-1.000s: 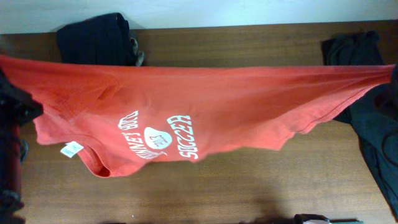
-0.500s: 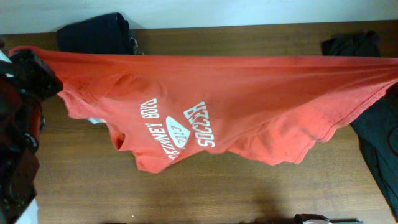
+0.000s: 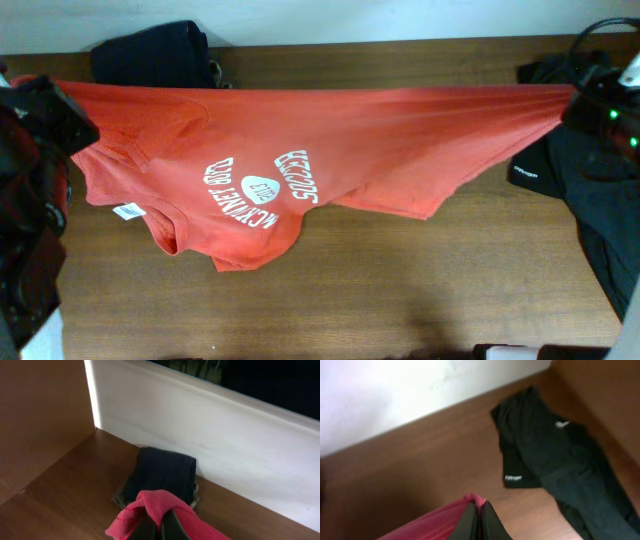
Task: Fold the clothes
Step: 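Raise the held shirt high and swing it forward with both grippers, then lower the shirt onto the table with both grippers holding the hem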
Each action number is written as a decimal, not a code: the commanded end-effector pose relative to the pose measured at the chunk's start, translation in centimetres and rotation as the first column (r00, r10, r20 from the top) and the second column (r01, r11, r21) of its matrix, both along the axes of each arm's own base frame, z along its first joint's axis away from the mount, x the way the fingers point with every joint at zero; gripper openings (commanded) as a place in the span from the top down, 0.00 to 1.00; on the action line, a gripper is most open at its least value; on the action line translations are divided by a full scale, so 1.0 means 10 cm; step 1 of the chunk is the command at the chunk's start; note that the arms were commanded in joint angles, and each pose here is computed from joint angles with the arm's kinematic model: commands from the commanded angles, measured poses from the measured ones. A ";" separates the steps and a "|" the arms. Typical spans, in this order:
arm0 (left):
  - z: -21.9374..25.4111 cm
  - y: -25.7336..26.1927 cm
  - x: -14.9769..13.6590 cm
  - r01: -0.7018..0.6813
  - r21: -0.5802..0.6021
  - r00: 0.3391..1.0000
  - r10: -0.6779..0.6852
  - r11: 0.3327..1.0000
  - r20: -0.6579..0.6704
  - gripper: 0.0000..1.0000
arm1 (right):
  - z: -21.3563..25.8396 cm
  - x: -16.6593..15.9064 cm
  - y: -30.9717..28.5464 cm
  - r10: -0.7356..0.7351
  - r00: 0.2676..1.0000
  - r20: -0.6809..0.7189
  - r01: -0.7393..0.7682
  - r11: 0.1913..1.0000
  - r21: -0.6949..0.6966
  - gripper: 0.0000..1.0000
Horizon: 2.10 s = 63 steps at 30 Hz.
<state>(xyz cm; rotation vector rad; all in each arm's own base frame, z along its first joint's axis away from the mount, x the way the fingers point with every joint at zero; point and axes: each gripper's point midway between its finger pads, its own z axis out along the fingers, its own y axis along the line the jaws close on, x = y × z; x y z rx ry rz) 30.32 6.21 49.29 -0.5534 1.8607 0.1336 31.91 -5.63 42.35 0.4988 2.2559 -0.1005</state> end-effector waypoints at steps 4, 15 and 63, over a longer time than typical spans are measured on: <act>-0.24 0.03 0.24 -0.005 -0.005 0.996 0.005 1.000 -0.088 1.00 | -0.29 0.23 0.07 0.051 0.994 -0.094 -0.046 0.998 0.049 0.96; -1.12 -0.06 0.95 0.041 -0.054 0.938 -0.057 0.998 -0.342 1.00 | -0.91 0.69 0.15 0.108 0.961 -0.256 -0.075 0.988 0.135 0.96; -3.32 -0.63 1.93 0.113 -0.158 0.680 -0.192 0.981 -0.708 1.00 | -3.07 1.02 0.27 0.291 0.639 -0.712 -0.112 0.951 0.288 0.53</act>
